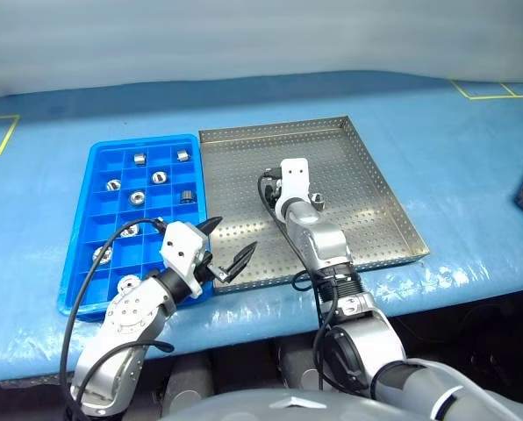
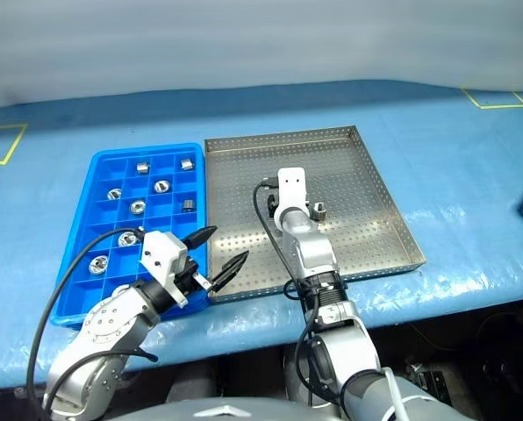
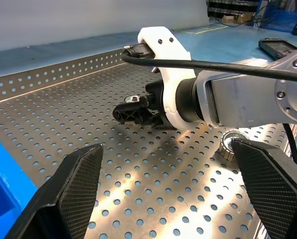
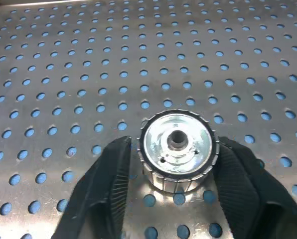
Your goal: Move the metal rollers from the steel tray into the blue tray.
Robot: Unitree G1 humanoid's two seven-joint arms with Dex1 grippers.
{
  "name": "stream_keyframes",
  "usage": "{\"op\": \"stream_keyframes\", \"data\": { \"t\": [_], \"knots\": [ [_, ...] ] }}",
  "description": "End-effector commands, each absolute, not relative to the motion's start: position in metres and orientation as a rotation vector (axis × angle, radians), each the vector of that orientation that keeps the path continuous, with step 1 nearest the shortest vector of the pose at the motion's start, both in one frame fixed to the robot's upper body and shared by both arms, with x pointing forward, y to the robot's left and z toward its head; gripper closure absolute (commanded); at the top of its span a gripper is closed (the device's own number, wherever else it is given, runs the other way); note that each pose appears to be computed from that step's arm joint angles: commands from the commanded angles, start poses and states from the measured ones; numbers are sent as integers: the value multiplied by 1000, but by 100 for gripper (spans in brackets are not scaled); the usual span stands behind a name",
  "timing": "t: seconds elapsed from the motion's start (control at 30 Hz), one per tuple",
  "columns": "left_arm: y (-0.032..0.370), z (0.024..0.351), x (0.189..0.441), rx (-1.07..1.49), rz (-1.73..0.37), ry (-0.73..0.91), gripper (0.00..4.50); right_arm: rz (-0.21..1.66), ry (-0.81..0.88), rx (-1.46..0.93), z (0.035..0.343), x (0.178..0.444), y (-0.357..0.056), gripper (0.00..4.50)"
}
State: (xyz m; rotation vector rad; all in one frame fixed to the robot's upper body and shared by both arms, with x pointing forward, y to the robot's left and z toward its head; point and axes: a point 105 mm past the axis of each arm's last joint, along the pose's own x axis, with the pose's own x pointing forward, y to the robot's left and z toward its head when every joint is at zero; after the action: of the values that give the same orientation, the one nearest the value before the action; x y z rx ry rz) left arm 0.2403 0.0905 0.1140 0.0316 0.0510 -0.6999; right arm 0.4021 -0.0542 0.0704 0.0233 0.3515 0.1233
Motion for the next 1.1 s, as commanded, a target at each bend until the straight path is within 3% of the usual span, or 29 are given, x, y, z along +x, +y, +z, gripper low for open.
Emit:
{"op": "stream_keyframes", "data": {
  "t": [0.03, 0.33, 0.63, 0.87, 1.1],
  "knots": [
    [87, 125, 238, 28, -709, -4, 0, 127, 292, 30, 88, 408, -50, 280],
    [99, 129, 245, 32, -581, -46, 0, 232, 208, 3, 113, 406, -32, 281],
    [134, 136, 244, 41, -332, -93, 0, 552, 45, -57, 169, 389, 33, 281],
    [159, 133, 226, 59, -159, -81, 0, 728, 37, -62, 172, 371, 73, 281],
    [169, 128, 209, 44, -68, -60, 0, 846, 83, -75, 157, 356, 96, 281]
  ]
}}
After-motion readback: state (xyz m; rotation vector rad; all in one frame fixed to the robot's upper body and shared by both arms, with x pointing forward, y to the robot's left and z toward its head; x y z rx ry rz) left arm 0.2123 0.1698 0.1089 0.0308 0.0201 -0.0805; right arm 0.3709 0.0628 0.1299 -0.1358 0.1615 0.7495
